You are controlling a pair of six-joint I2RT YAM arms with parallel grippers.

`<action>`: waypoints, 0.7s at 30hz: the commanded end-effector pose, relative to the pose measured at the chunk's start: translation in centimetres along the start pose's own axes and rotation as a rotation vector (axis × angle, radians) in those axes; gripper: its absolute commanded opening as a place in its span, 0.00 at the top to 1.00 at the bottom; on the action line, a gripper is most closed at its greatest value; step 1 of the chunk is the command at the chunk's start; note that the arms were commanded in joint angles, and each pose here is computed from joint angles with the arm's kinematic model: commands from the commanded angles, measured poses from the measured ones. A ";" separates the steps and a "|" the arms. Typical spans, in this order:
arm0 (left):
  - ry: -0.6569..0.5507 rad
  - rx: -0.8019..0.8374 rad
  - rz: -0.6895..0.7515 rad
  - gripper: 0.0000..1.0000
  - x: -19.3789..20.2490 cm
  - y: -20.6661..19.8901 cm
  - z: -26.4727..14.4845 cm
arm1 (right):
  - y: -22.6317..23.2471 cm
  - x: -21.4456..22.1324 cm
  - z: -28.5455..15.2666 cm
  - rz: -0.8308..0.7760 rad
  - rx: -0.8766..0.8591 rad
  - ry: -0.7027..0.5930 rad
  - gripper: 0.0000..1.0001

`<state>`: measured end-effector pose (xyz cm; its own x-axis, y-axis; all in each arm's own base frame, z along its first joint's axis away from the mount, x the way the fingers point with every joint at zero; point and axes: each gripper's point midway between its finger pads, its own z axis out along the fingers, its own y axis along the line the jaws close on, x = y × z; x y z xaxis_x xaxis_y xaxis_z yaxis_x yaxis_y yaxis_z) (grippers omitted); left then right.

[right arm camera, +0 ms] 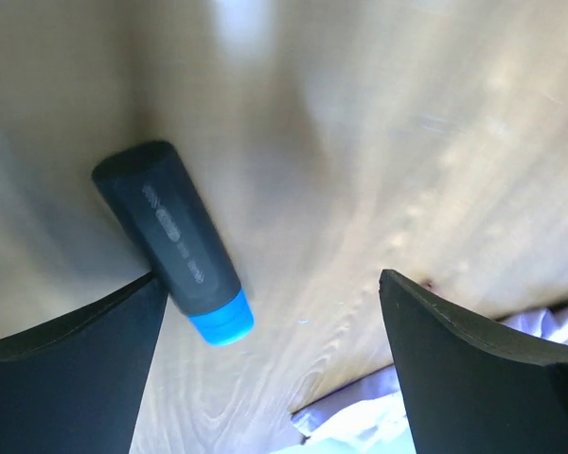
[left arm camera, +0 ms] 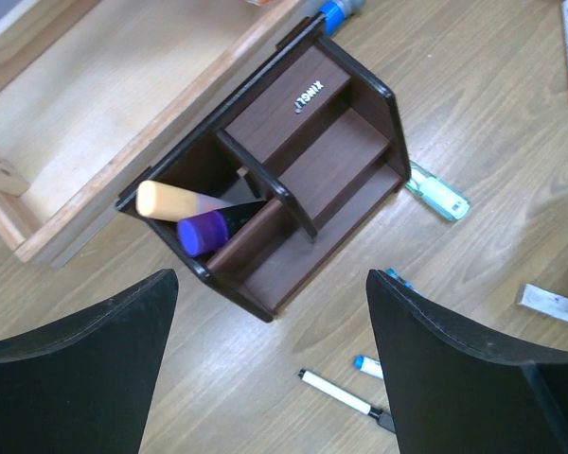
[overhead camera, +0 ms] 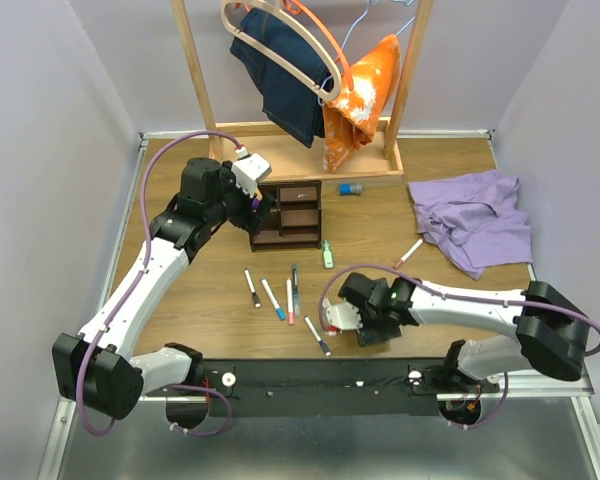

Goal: Sort the stationery into containers
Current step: Move the pen to the center of the board, then pick up the pen from the center of the board.

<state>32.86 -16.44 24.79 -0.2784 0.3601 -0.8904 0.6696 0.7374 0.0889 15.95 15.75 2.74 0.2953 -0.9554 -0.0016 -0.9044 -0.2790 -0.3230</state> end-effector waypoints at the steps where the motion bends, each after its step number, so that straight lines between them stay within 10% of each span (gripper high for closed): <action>1: -0.037 0.094 -0.055 0.11 -1.6 -1.7 -0.1 | -5.5 -1.1 -1.4 0.151 0.088 -0.071 0.00; 8: 0.121 0.402 0.154 0.13 0.9 -12.5 -0.1 | -7.2 -0.6 -6.8 0.472 0.059 -0.231 0.00; 21: 0.333 0.549 0.314 0.24 6.5 -25.2 7.0 | -16.4 7.8 -18.2 1.213 0.564 -0.531 0.00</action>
<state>18.20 -33.32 14.26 -0.1812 0.7287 -0.6605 0.9784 0.2018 -0.0458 25.17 13.16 21.06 -0.3251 -0.5963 -0.7340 -0.6504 0.7044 -0.2842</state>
